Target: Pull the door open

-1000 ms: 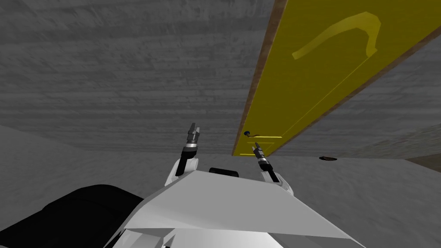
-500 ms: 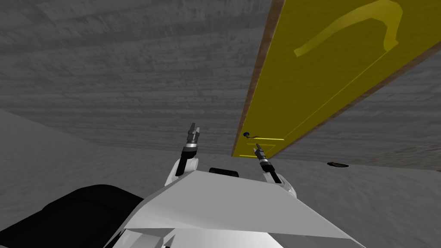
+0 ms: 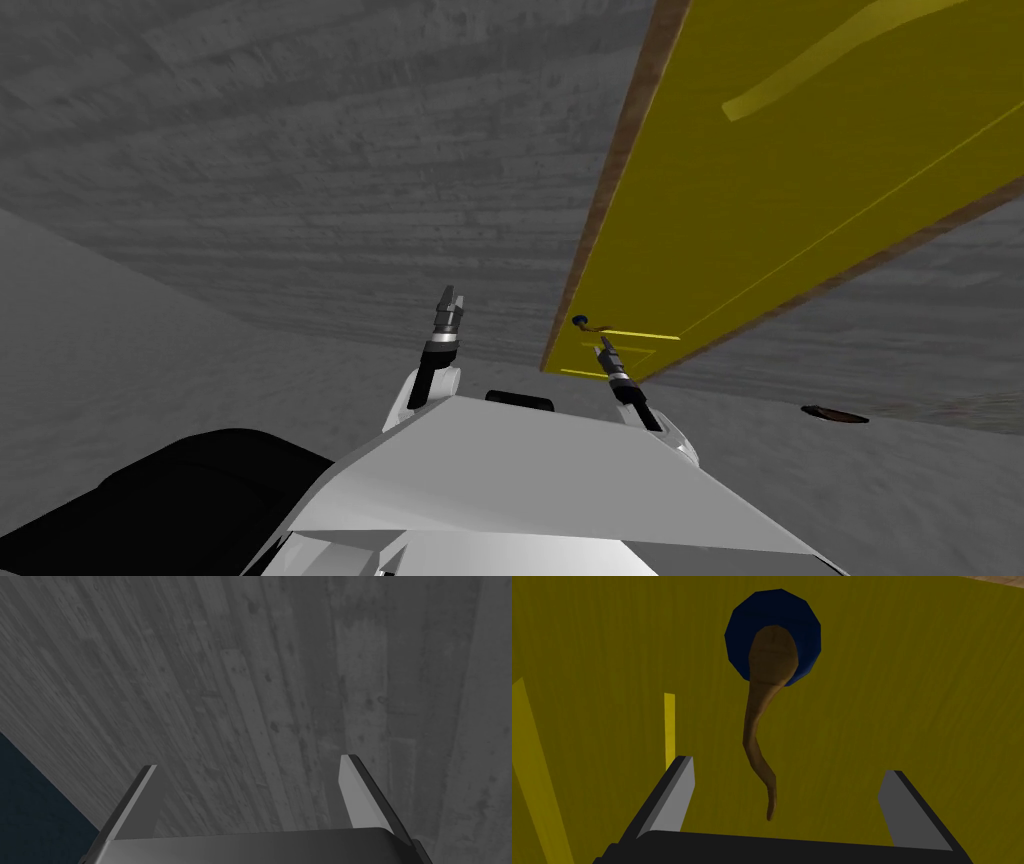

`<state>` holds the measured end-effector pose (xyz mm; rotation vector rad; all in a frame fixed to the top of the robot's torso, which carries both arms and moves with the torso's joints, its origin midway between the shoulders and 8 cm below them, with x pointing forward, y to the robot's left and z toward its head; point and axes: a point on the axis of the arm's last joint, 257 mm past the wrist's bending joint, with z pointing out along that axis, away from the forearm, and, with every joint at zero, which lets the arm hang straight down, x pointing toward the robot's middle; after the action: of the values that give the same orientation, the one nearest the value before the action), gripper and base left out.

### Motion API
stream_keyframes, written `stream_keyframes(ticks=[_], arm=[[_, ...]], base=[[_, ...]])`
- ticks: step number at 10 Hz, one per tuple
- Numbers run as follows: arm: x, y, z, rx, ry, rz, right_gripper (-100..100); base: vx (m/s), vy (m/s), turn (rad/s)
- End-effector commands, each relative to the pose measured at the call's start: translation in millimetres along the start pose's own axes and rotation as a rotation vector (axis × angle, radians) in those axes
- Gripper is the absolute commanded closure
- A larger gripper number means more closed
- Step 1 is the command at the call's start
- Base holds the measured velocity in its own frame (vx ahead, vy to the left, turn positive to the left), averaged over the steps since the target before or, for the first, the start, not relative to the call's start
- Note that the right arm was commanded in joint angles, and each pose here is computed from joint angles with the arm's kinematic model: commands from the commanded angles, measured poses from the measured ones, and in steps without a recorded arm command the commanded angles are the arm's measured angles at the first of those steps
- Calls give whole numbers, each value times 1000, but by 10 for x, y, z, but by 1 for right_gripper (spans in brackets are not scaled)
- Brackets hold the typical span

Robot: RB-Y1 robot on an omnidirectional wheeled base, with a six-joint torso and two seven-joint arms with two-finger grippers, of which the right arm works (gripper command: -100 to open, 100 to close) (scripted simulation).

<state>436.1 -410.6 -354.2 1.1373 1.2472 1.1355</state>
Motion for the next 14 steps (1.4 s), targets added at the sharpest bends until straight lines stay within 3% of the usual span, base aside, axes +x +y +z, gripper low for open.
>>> stream_keyframes(ticks=[1,4,5,6,11,14], arm=[[-174,-16,-34,1,-31,1,-100],[-442,-47,-124,5,-79,2,-100],[-399,-53,-115,4,-71,3,-100],[-399,-53,-115,4,-71,3,100],[-399,-53,-115,4,-71,3,100],[-419,-61,-258,3,-38,-1,100]], base=[[218,21,248],[203,10,165],[84,-6,20],[-9,1,-15],[-16,-1,0],[-140,-52,129]])
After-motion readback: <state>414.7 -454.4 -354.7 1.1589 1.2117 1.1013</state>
